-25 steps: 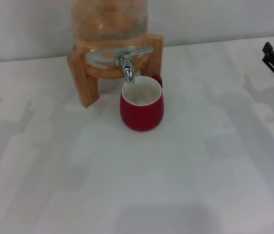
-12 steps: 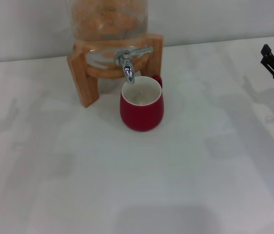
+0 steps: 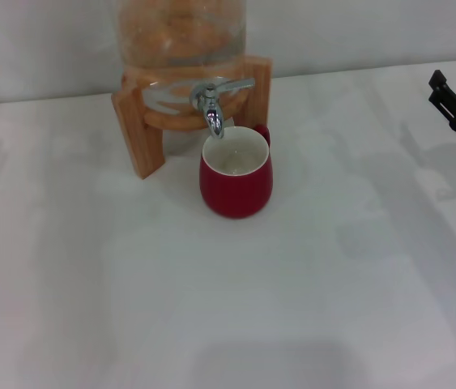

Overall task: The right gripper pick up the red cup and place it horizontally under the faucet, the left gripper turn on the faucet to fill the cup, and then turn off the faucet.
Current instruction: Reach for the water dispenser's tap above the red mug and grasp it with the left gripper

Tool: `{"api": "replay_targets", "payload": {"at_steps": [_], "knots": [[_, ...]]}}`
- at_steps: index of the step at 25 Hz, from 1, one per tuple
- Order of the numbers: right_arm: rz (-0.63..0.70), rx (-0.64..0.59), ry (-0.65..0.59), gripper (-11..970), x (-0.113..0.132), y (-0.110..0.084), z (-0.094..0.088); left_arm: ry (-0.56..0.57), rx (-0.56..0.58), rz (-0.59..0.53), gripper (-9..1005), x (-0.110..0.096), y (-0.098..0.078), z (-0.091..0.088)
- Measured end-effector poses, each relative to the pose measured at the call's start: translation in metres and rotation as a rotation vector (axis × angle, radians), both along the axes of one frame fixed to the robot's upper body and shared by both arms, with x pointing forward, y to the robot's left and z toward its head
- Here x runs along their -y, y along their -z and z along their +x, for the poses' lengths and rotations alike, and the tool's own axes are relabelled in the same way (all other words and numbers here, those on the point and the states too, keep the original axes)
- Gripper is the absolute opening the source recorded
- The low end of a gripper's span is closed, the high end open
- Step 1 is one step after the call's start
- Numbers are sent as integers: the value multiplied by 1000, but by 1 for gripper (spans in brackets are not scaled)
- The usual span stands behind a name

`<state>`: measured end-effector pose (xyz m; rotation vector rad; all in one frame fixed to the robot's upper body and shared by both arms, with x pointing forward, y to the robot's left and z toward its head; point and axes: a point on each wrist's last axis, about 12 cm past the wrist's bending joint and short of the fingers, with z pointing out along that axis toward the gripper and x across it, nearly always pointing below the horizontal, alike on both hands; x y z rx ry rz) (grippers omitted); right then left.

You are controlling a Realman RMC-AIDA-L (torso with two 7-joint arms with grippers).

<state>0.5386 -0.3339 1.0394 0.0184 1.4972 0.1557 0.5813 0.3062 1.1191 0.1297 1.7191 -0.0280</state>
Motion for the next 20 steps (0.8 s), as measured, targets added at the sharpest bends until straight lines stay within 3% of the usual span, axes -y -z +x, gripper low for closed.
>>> {"api": "replay_targets", "payload": {"at_steps": [6,12,18,20], "knots": [[5,-11,2,829,0,0,3,-102,-107,168,833,13,-37,8],[13,-11,4,829,1,-1,5,-158,-170,387,833,26,-67,3],[36,-14,0,829,2,-2,6,-231,-188,565,832,31,-83,-6],[37,-14,0,829,2,-2,6,-274,-172,672,832,40,-88,-10]]}}
